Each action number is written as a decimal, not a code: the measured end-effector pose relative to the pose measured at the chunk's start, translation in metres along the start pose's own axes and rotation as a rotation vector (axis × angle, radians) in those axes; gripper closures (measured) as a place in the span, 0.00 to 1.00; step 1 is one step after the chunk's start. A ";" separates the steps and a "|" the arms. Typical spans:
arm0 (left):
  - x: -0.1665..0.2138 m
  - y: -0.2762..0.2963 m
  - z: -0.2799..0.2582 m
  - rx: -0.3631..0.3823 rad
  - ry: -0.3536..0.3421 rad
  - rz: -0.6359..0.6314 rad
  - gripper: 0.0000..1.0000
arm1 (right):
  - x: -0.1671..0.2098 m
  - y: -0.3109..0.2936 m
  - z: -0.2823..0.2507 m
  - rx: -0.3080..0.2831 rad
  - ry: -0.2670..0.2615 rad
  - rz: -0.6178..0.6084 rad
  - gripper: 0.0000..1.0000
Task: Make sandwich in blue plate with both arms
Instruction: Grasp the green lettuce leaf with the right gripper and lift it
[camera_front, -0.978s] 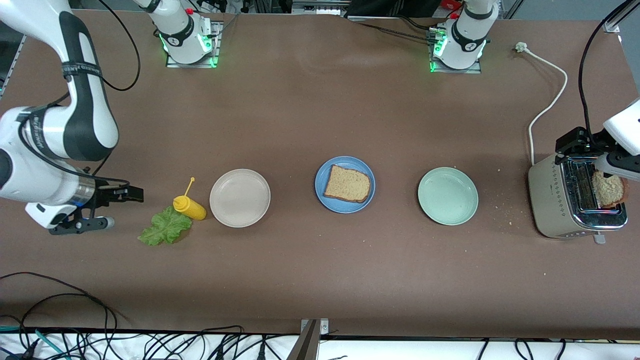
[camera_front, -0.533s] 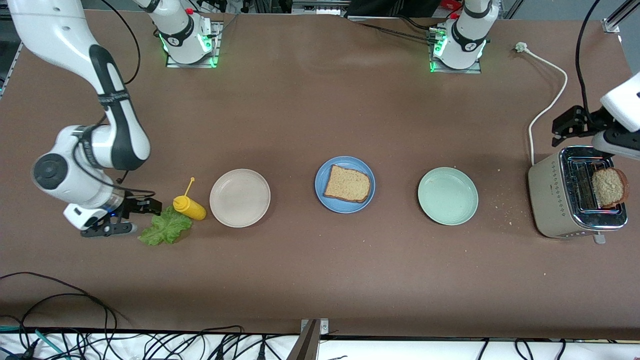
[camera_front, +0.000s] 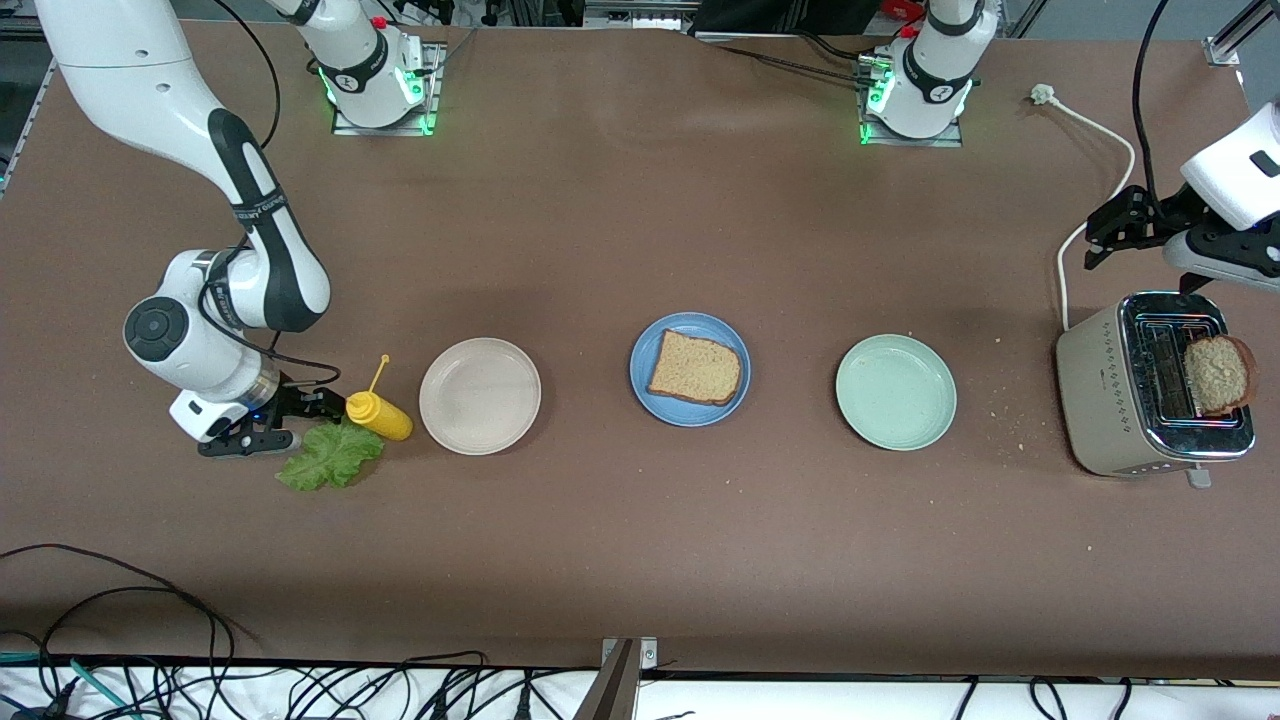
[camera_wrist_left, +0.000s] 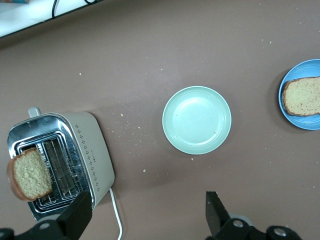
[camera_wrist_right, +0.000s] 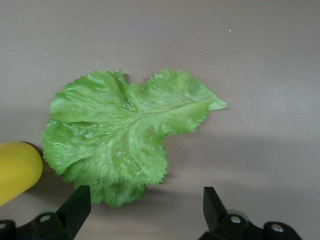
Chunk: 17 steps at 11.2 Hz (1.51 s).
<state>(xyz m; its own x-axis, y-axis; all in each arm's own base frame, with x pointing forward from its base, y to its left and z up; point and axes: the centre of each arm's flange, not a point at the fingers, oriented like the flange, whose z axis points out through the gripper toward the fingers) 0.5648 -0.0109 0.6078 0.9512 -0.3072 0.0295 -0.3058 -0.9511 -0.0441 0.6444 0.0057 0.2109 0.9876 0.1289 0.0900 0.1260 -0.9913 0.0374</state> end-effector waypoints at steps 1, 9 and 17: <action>0.000 0.002 0.001 -0.014 0.002 -0.001 0.00 | 0.001 0.000 0.001 -0.001 0.009 -0.001 0.00; -0.006 -0.009 0.009 -0.058 -0.029 -0.032 0.00 | 0.010 -0.004 0.046 -0.018 0.113 -0.012 0.00; -0.006 -0.019 0.015 -0.064 -0.036 -0.051 0.00 | 0.023 -0.012 0.012 -0.009 0.093 -0.084 0.89</action>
<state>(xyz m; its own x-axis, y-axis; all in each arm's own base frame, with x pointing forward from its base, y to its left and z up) 0.5652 0.0094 0.5939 0.9660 -0.2584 -0.0061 -0.2582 -0.9659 0.0204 0.6664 0.0204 0.2007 0.9606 0.2137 0.1779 0.2066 -0.9767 0.0580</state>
